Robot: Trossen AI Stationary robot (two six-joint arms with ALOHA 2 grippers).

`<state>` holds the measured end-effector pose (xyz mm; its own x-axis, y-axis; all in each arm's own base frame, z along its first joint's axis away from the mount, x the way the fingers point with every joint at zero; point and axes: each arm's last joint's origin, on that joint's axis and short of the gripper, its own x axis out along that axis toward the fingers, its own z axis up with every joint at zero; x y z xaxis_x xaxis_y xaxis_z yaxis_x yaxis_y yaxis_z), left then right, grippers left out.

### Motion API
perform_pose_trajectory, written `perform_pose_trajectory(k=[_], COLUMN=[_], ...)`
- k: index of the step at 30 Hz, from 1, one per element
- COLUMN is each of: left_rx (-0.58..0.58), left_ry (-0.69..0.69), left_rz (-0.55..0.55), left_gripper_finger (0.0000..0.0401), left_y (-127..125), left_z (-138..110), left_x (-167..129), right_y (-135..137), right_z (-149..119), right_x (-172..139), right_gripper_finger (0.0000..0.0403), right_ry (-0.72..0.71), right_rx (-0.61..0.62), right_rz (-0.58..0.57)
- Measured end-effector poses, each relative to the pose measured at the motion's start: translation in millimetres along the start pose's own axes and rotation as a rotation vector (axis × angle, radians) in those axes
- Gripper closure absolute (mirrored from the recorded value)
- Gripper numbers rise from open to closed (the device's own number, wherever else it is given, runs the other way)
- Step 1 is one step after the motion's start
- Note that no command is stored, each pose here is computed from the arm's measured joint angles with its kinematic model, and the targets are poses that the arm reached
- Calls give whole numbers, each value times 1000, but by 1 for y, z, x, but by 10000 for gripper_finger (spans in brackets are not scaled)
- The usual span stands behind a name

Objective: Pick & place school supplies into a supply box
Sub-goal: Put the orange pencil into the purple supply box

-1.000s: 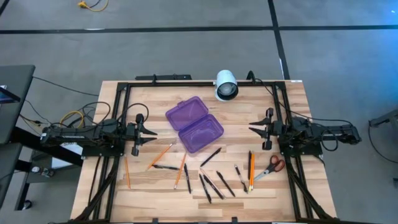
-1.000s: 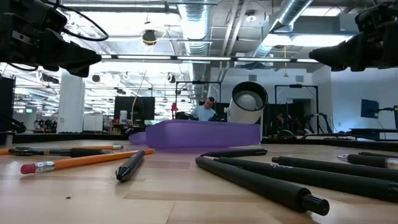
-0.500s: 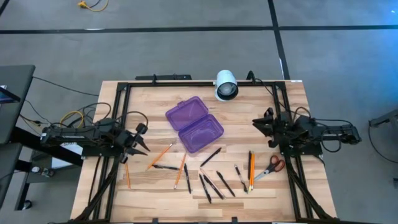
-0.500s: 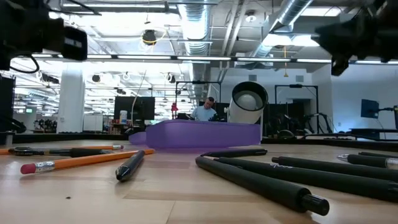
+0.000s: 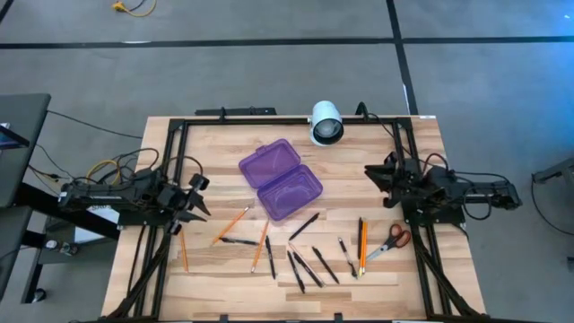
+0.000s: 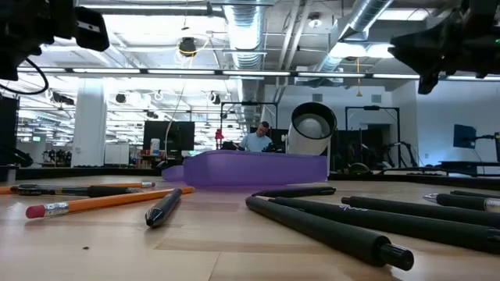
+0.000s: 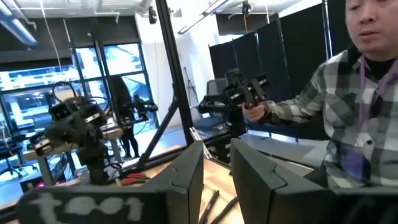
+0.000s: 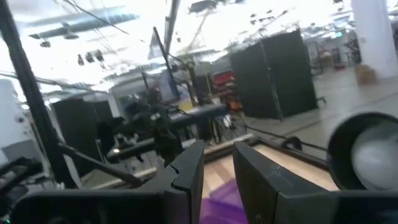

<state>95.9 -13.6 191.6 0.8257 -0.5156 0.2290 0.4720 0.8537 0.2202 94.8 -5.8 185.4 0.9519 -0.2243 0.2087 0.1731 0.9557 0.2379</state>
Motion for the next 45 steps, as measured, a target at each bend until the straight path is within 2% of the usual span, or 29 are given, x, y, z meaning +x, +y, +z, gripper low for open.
perform_pose_trajectory(k=[2,4,8,10,11,14,18,24,27,31,34,36,38,41,45], left_rx=[5,12,5,-23,-37,-41,-95,-145,-23,264,293,263,184,6,-278], left_ry=[9,3,-11,-6,-4,5,20,142,197,269,315,442,617,848,1047], left_rz=[-15,49,434,554,577,553,494,524,508,464,502,568,645,753,795], left_gripper_finger=[328,328,328,328,328,328,328,328,328,328,328,328,328,328,328], left_y=[0,1,12,15,16,15,15,23,34,52,64,72,78,84,86], left_z=[-1,0,3,3,2,1,-2,-4,14,41,58,63,60,50,28], left_x=[0,0,-3,-4,-5,-4,-2,11,30,56,72,79,83,87,98], right_y=[0,0,2,3,4,7,12,17,19,20,21,22,21,21,18], right_z=[-2,-3,1,5,9,20,28,31,33,37,34,30,26,21,18], right_x=[0,1,3,4,5,9,15,24,30,36,40,41,43,46,48], right_gripper_finger=[321,321,321,321,321,321,321,321,321,321,321,321,321,321,321], right_ry=[16,28,-1,-17,-38,-96,-87,-81,-126,-192,-174,-141,-109,-70,-48], right_rx=[15,15,-58,-119,-145,-223,-278,-336,-366,-385,-389,-376,-362,-361,-373], right_rz=[-3,-3,28,34,36,45,82,103,98,90,93,101,102,99,53])
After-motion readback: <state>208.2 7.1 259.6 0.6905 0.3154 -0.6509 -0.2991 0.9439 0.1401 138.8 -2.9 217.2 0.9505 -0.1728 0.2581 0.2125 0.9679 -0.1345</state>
